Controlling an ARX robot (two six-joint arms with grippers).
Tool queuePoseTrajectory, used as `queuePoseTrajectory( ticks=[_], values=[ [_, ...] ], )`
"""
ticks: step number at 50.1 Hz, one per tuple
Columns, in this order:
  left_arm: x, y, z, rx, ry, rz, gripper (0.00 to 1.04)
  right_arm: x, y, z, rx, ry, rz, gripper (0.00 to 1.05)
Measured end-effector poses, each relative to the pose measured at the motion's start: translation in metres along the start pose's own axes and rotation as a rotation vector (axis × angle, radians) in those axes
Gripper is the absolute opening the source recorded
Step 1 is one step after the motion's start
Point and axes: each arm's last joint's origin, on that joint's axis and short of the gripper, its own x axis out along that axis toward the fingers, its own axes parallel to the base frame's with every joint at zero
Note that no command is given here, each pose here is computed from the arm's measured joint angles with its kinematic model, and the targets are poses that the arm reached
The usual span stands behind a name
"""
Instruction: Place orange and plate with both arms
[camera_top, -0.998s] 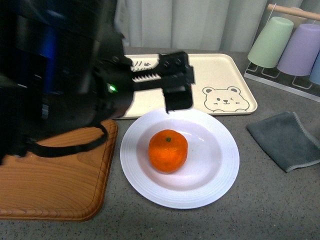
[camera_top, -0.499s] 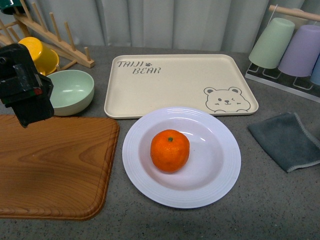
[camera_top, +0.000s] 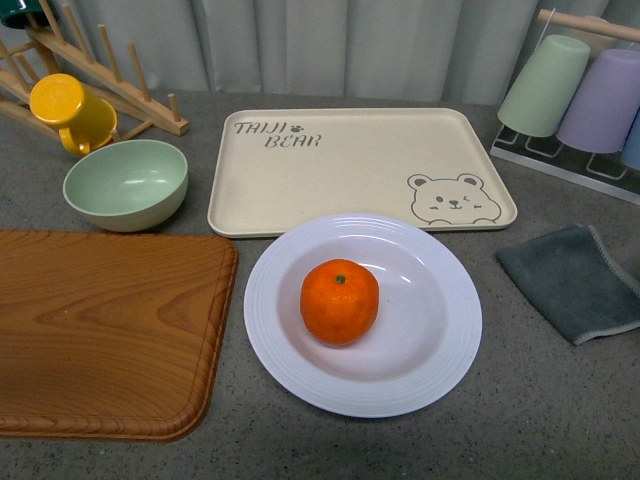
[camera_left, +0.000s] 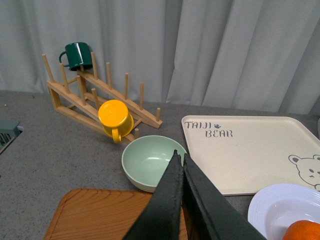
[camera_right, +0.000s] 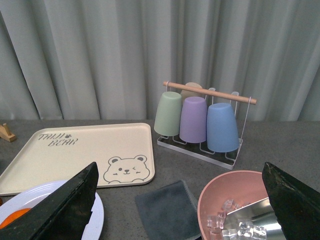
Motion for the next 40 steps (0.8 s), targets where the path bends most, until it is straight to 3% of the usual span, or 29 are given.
queuePoseTrajectory(
  ticks=[19, 40],
  values=[
    [-0.025, 0.022, 0.006, 0.008, -0.016, 0.007, 0.04, 0.0, 0.0, 0.0, 0.0, 0.0, 0.0, 0.96],
    [-0.041, 0.022, 0.011, 0.008, -0.032, 0.002, 0.04, 0.0, 0.0, 0.0, 0.0, 0.0, 0.0, 0.96]
  ],
)
